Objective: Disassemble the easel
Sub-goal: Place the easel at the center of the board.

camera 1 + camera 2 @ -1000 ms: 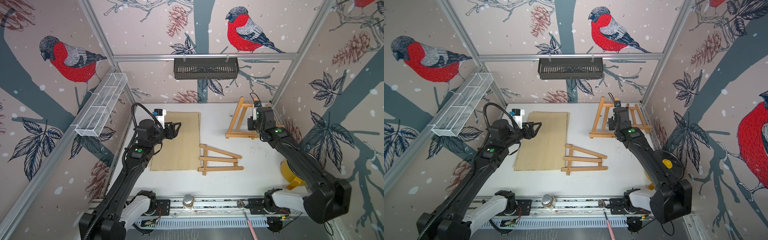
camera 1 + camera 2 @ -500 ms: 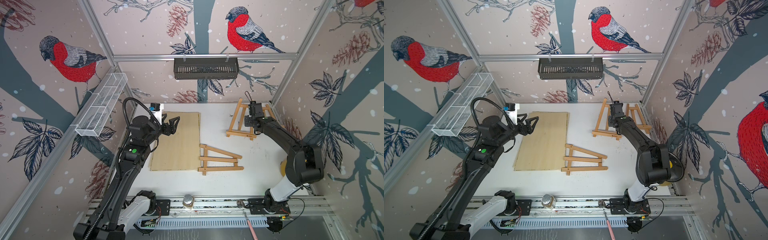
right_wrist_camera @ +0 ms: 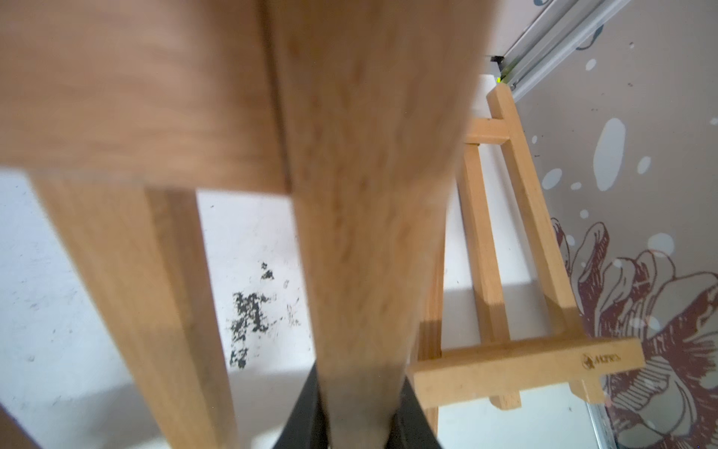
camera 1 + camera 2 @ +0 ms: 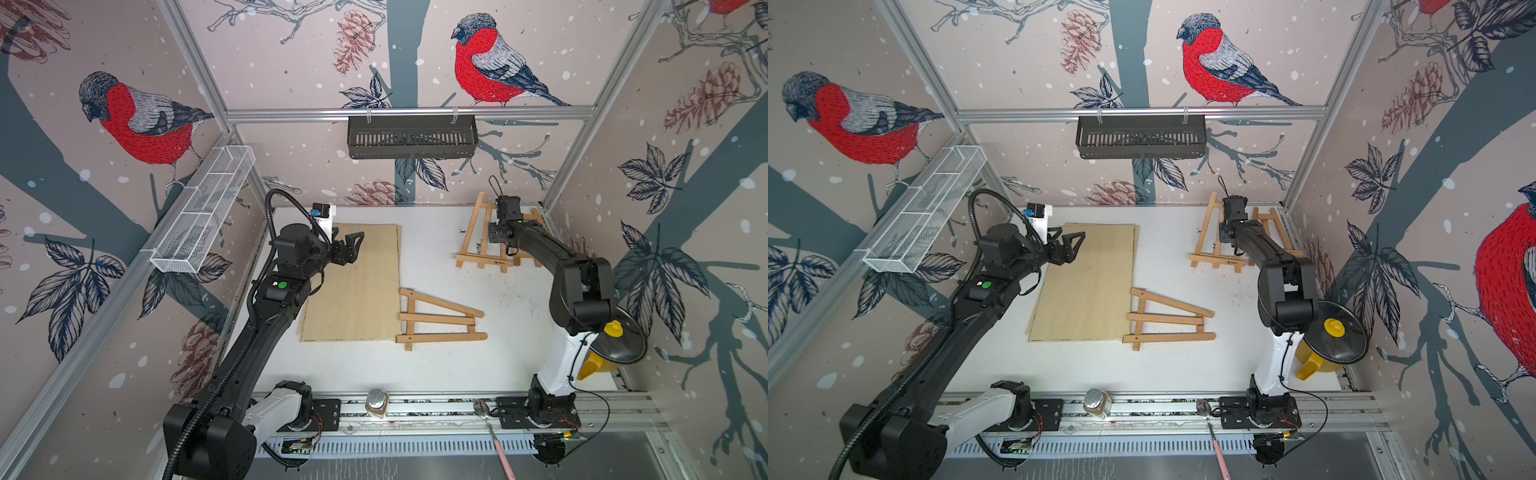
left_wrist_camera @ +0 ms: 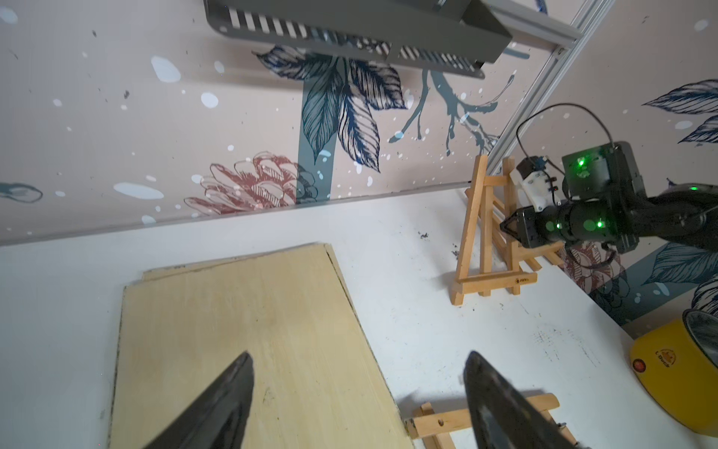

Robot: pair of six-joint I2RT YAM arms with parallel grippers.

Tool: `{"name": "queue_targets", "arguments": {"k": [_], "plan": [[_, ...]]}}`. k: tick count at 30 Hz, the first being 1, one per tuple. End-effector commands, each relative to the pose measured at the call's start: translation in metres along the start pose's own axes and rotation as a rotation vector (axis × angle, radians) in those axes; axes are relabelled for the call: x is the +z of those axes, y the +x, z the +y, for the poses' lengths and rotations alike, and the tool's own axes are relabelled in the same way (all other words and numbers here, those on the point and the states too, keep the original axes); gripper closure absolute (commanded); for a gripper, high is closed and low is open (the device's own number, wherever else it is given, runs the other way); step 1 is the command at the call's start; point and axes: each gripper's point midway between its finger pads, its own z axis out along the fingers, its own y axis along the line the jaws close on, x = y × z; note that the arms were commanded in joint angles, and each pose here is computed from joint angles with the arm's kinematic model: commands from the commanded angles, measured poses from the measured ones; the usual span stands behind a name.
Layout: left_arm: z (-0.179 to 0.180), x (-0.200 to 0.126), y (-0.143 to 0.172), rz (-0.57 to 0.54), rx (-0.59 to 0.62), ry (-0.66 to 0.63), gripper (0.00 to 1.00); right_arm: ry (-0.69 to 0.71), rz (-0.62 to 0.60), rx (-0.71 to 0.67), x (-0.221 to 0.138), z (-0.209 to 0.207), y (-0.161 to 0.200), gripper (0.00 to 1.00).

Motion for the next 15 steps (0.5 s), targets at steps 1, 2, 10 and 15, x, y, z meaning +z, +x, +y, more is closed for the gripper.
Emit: {"name": "queue_targets", "arguments": {"k": [1, 2, 10, 15], "plan": [[-0.005, 0.000, -0.009, -0.060, 0.001, 0.035, 0.17, 0.026, -0.010, -0.044, 0.016, 0.001, -0.008, 0.87], [-0.005, 0.001, -0.008, -0.057, -0.003, 0.037, 0.17, 0.040, 0.003, -0.052, 0.024, 0.000, -0.007, 0.87], [0.002, 0.001, -0.003, -0.043, 0.011, -0.006, 0.16, 0.108, 0.056, -0.105, 0.067, -0.005, 0.005, 0.87], [0.004, 0.005, 0.001, -0.028, 0.006, -0.006, 0.16, 0.111, 0.055, -0.116, 0.082, -0.008, 0.007, 0.86]]}}
